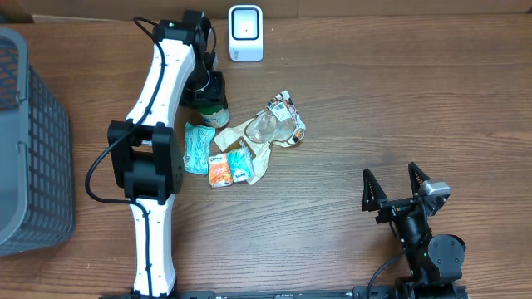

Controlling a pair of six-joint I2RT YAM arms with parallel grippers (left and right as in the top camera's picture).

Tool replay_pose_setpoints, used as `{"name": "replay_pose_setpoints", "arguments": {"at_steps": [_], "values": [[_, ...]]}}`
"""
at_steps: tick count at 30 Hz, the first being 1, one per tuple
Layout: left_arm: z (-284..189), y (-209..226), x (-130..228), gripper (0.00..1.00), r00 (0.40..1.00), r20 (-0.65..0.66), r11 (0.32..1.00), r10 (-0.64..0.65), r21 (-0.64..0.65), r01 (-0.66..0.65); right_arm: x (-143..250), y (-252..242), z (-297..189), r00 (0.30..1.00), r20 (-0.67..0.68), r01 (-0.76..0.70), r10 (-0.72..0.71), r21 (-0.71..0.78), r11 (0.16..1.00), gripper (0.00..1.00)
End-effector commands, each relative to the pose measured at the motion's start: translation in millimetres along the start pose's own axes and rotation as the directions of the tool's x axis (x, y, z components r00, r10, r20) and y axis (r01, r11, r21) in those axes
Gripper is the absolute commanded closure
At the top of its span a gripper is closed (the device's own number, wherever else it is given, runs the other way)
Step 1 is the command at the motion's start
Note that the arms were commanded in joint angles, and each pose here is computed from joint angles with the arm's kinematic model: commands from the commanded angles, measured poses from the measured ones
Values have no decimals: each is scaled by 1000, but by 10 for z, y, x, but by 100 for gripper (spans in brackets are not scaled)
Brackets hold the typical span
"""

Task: Scan the item barcode
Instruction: 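Carry the jar past the scanner and set it beside the pile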

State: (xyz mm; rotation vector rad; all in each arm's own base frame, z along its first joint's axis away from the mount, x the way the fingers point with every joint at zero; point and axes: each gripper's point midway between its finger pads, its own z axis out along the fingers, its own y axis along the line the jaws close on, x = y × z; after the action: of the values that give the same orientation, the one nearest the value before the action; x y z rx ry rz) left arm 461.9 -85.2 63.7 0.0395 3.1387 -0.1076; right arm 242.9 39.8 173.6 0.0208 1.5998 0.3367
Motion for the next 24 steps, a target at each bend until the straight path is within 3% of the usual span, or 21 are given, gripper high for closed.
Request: {"name": "replay_pose_setpoints", "arguments": {"at_steps": [1, 7, 13, 17, 22, 24], "values": [[-38, -70, 44, 0, 1000, -9, 1000, 27, -5, -27, 23, -9, 3, 1000, 2, 1, -1, 4, 1000, 0], [-281, -70, 23, 0, 999, 33, 1000, 19, 0, -19, 23, -9, 3, 1000, 2, 1, -1, 4, 1000, 0], [-1331, -8, 5, 0, 964, 261, 999, -42, 38, 33, 23, -9, 3, 1000, 2, 1, -1, 4, 1000, 0], [-1961, 188, 342, 0, 938, 339, 997, -79, 41, 69, 23, -9, 3, 1000, 2, 1, -1, 4, 1000, 0], [-2279, 588, 861, 0, 939, 308, 987, -155, 17, 158, 23, -9, 3, 1000, 2, 1, -1, 4, 1000, 0], [-2420, 896, 1124, 0, 912, 324, 967, -251, 54, 247, 23, -9, 3, 1000, 2, 1, -1, 4, 1000, 0]]}}
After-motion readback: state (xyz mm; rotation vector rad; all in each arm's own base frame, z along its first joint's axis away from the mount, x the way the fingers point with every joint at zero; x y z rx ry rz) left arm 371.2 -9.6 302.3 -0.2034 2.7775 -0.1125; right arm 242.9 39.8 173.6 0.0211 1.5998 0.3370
